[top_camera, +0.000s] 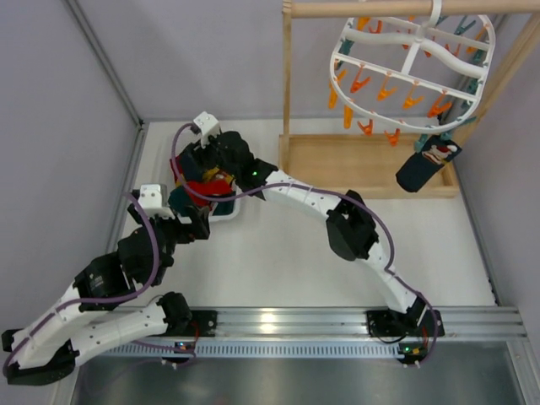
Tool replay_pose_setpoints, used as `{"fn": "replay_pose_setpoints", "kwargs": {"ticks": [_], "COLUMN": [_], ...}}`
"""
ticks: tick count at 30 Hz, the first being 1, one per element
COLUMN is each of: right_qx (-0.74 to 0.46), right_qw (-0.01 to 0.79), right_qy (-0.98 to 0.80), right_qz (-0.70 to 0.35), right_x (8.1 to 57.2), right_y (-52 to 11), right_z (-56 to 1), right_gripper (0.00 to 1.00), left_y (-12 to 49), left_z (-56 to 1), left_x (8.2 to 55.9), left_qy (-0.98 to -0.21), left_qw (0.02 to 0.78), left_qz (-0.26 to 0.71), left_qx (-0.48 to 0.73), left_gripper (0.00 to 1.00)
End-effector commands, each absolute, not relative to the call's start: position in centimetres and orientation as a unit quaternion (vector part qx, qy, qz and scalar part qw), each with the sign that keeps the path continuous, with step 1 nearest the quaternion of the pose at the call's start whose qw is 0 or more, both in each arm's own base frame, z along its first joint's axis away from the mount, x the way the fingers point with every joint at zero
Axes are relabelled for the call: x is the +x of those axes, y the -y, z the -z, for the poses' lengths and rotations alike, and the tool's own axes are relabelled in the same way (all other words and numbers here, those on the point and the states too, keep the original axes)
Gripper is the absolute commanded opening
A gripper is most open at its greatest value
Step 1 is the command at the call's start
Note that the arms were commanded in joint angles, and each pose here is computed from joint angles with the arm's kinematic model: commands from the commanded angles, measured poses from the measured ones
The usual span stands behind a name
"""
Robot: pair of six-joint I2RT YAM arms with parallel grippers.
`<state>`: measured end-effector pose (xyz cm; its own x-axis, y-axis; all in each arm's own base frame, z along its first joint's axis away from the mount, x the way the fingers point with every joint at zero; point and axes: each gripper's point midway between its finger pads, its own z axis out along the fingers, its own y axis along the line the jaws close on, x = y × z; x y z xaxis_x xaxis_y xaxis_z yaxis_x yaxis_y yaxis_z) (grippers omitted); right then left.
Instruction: Remove the socks clipped to the hanger
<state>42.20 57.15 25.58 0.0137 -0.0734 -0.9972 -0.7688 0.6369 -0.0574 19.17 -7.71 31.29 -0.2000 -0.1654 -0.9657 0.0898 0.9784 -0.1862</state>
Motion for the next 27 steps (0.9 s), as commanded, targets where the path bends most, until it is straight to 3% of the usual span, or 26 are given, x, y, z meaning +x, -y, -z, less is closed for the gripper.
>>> {"fn": "replay_pose_setpoints", "kwargs": {"ticks": [1,3,5,6,7,11,12,13,15,16,20,27], "right_qx": [-0.320,-0.302,-0.298,-0.282,-0.283,-0.267,-0.254,-0.254,-0.240,-0.241,-0.198,-0.047], "right_qw": [0.642,0.665,0.655,0.677,0.663,0.660,0.672,0.645,0.653,0.629,0.607,0.587], "right_qy": [-0.645,-0.626,-0.642,-0.622,-0.642,-0.649,-0.638,-0.669,-0.669,-0.700,-0.749,-0.803], "right_qz": [-0.263,-0.273,-0.264,-0.274,-0.263,-0.269,-0.277,-0.268,-0.262,-0.238,-0.180,-0.097], "right_x": [42.3,41.4,41.3,40.3,40.2,36.9,35.2,34.5,32.6,32.2,30.1,27.3], "right_y": [-54.5,-52.5,-50.2,-48.3,-46.6,-40.2,-38.1,-36.6,-33.0,-31.1,-22.9,-9.6], "right_z": [-28.3,-32.4,-31.6,-35.5,-33.0,-34.6,-37.2,-34.3,-35.4,-32.1,-28.0,-23.5], "right_gripper": [0.61,0.64,0.64,0.65,0.66,0.82,0.86,0.90,0.99,0.99,0.99,0.99], "left_y": [7.6,7.6,7.6,7.6,7.6,7.6,7.6,7.7,7.9,8.0,8.1,8.7], "left_z": [-31.5,-31.5,-31.6,-31.6,-31.6,-31.5,-31.4,-31.3,-31.2,-31.1,-31.2,-30.9], "left_x": [19.2,19.2,19.2,19.2,19.1,19.2,19.2,19.3,19.3,19.4,19.4,19.4], "left_qy": [-0.764,-0.764,-0.764,-0.763,-0.763,-0.764,-0.764,-0.766,-0.768,-0.769,-0.769,-0.774], "left_qw": [0.636,0.635,0.635,0.636,0.636,0.635,0.635,0.633,0.632,0.631,0.630,0.624], "left_qz": [0.107,0.107,0.109,0.110,0.112,0.108,0.106,0.103,0.102,0.100,0.103,0.105], "left_qx": [-0.036,-0.035,-0.036,-0.037,-0.037,-0.036,-0.035,-0.032,-0.029,-0.026,-0.023,-0.011], "left_gripper": [0.99,0.99,0.99,0.99,0.99,0.99,0.99,0.99,0.99,0.99,0.99,0.99]}}
